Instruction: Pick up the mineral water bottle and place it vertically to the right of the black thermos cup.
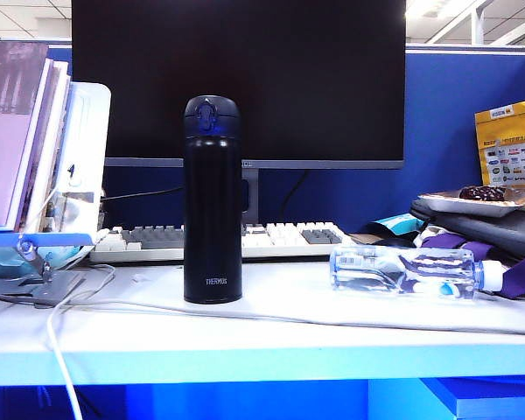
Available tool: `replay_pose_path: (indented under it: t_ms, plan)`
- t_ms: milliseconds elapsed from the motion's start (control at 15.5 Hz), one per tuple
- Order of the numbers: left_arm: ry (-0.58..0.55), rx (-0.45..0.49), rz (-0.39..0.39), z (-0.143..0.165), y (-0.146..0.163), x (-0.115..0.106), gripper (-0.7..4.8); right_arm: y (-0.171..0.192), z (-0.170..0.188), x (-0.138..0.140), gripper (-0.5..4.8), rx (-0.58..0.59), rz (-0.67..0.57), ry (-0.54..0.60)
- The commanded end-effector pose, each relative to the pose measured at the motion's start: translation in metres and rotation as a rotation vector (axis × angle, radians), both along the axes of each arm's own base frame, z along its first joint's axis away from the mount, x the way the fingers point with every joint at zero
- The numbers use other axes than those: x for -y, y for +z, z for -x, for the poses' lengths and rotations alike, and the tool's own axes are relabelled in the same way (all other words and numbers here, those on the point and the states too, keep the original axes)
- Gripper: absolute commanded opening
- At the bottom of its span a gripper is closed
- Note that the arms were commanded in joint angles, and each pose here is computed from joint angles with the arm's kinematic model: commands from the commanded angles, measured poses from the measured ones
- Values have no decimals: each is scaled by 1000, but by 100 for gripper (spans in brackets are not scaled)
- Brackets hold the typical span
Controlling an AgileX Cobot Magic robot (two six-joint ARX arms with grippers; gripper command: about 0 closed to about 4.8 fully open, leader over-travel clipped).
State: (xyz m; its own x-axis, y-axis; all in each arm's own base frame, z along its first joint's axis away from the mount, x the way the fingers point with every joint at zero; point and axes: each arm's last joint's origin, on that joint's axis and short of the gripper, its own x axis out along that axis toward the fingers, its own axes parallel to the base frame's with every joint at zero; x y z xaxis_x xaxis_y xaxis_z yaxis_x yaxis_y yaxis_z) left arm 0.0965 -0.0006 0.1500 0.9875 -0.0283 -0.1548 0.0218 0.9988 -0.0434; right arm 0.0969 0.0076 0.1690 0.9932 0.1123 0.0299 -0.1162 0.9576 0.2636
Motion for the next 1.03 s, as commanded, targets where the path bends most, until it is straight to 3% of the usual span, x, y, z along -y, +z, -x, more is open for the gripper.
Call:
replay_pose_path:
  t_ms: [64, 193, 386, 515, 643, 836, 901, 1029]
  plan:
    - [-7, -9, -1, 0, -1, 0, -5, 50, 12, 0, -1, 165, -166, 36]
    - [-7, -9, -1, 0, -1, 0, -5, 76, 16, 0, -1, 159, -168, 41]
    - [-7, -9, -1, 0, -1, 0, -5, 118, 1, -2, -1, 5, -205, 98]
    - [-7, -9, -1, 0, -1, 0, -5, 144, -23, -9, -1, -114, -286, 252]
    - [-7, -9, -1, 0, -1, 0, -5, 162, -47, -16, -1, -261, -509, 465]
    - [-8, -9, -1, 0, -1, 0, -5, 168, -78, -25, -1, -315, -648, 696]
    - [-7, -9, -1, 0, -1, 0, -5, 168, -82, -27, -1, -311, -643, 731]
    - [-8, -9, -1, 0, -1, 0, -5, 161, -92, -25, -1, -335, -702, 603]
